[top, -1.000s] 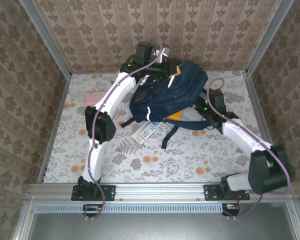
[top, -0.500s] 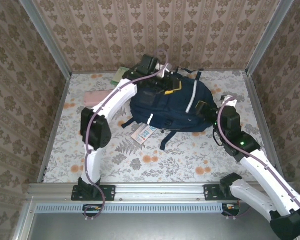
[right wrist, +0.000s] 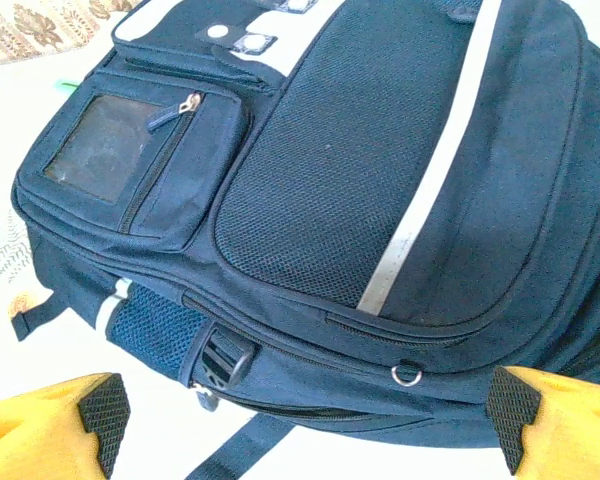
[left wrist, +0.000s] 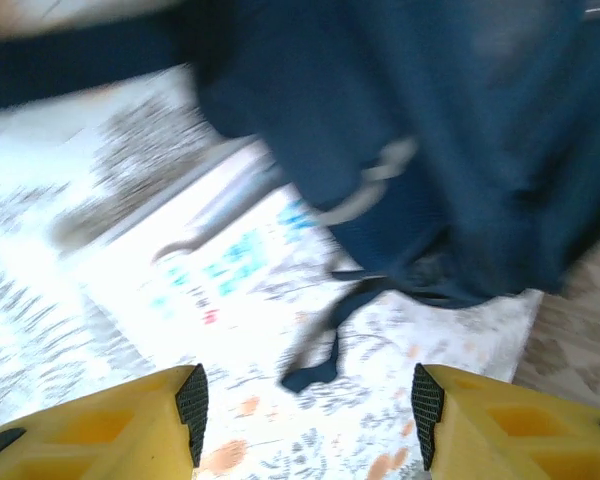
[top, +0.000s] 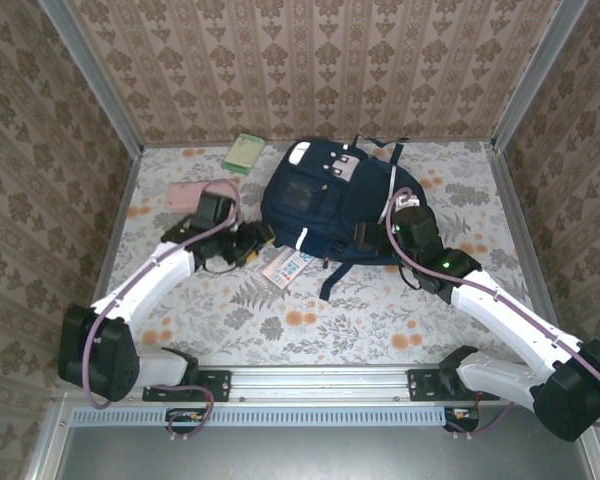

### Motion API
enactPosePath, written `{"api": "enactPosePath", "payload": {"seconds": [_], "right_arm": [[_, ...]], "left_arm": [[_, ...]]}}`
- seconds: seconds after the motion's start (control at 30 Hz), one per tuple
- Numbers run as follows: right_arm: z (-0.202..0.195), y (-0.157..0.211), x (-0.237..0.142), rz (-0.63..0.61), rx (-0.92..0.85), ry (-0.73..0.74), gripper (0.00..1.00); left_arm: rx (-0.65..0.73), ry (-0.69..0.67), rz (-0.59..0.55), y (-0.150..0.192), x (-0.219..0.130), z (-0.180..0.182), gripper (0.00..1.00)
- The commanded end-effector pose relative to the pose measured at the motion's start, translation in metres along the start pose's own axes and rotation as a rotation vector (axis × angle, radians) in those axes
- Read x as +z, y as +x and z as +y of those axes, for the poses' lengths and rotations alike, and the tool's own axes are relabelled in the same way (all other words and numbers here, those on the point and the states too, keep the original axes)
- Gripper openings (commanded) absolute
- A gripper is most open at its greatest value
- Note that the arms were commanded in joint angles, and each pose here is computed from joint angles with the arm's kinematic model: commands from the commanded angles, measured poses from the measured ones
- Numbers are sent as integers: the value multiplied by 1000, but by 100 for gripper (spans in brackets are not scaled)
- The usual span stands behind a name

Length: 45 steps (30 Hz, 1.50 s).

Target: Pack the student bag

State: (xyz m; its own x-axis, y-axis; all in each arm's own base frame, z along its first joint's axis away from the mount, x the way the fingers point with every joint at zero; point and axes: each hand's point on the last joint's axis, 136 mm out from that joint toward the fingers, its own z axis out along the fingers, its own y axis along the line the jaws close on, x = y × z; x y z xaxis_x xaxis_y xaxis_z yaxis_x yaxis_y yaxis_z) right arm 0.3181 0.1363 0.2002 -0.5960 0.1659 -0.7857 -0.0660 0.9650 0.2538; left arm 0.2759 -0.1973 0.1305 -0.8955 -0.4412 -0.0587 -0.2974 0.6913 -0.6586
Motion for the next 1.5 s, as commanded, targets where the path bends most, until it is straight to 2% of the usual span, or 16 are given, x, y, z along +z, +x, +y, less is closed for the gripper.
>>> {"api": "enactPosePath", "payload": {"seconds": [0.0,0.23,0.47,0.8,1.13,1.33,1.47], "right_arm": [[12,-10,0,-21,-1,-41,95],[7,-6,0,-15,-7,-24,95],[7,-5,2,-15,-8,-22,95],[7,-2,6,-1,-8,-22,95],[10,3,11,20,-5,-30,95],[11,3,11,24,-6,-35,95],[11,3,11,25,-4,-40,95]], "left_arm": [[-145,2,-38,-3,14,18,58],[-197,-47,-14,6,38,43,55],[-213,-68,18,11,56,52,49],[-217,-120,27,21,52,70,49],[-196,-124,47,32,55,70,48],[-197,-116,66,32,67,68,35],[-188,-106,72,31,73,65,18]]}}
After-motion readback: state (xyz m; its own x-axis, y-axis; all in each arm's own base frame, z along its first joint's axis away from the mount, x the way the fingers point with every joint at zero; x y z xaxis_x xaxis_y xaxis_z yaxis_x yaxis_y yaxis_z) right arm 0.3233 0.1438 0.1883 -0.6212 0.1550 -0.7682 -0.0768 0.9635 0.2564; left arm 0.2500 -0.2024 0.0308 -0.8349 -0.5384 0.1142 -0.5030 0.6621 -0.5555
